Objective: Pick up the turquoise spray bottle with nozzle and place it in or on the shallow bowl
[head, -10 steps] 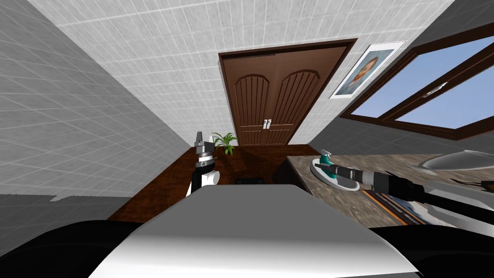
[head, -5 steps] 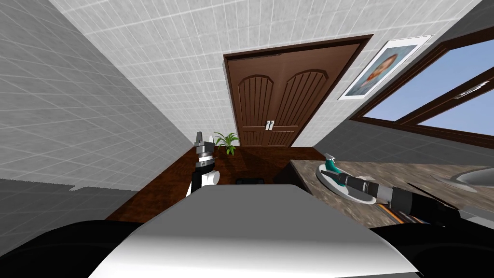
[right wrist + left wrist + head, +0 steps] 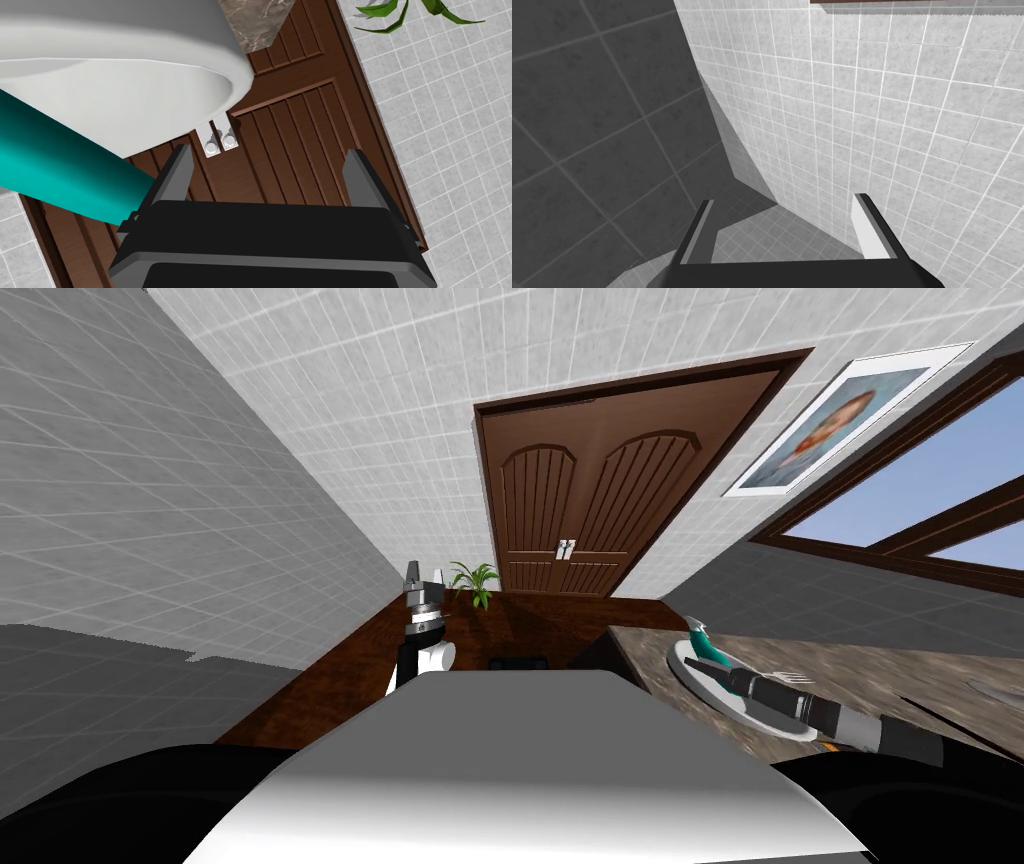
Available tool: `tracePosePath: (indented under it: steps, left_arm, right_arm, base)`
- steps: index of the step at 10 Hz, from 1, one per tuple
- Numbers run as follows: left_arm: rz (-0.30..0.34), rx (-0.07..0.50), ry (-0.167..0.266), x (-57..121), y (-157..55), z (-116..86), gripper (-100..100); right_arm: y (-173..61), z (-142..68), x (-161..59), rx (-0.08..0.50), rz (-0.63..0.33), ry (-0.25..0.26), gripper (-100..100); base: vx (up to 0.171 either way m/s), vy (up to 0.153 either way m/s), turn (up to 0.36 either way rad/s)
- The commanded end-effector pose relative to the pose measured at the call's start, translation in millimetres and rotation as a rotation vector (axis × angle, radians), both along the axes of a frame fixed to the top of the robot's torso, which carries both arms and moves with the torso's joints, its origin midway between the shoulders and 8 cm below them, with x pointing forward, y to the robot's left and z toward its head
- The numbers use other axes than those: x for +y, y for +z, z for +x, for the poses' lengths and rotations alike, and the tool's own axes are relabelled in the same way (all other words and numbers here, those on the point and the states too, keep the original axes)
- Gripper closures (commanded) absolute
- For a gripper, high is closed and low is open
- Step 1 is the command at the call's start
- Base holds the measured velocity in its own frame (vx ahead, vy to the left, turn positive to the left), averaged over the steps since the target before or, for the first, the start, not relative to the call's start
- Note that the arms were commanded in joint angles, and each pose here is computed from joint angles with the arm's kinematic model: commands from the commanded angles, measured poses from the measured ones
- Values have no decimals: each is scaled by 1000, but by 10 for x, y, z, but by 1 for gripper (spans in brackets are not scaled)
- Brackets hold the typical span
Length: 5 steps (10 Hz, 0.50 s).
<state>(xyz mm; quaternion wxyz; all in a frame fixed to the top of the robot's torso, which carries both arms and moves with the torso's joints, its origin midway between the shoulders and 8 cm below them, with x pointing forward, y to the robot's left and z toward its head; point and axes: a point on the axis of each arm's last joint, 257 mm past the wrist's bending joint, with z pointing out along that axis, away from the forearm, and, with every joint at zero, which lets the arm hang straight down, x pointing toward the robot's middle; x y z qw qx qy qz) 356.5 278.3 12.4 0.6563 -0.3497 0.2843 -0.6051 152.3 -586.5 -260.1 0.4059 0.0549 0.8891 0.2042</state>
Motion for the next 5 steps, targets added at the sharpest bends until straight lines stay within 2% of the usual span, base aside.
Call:
tracePosePath:
  steps: [1, 2, 4, 5]
  left_arm:
    - [0, 0, 0, 0, 0, 0, 0]
    - [0, 0, 0, 0, 0, 0, 0]
    - [0, 0, 0, 0, 0, 0, 0]
    - [0, 0, 0, 0, 0, 0, 0]
  right_arm:
    - [33, -181, -19, -23, 16, -36, -100]
    - [87, -289, -104, -16, -2, -58, -100]
    - [36, -502, -123, 29, -3, -74, -100]
    - [138, -715, -208, -4, -36, -93, -100]
  base:
    - [62, -20, -2]
    - [21, -10, -19]
    - [-5, 0, 0]
    - [80, -2, 304]
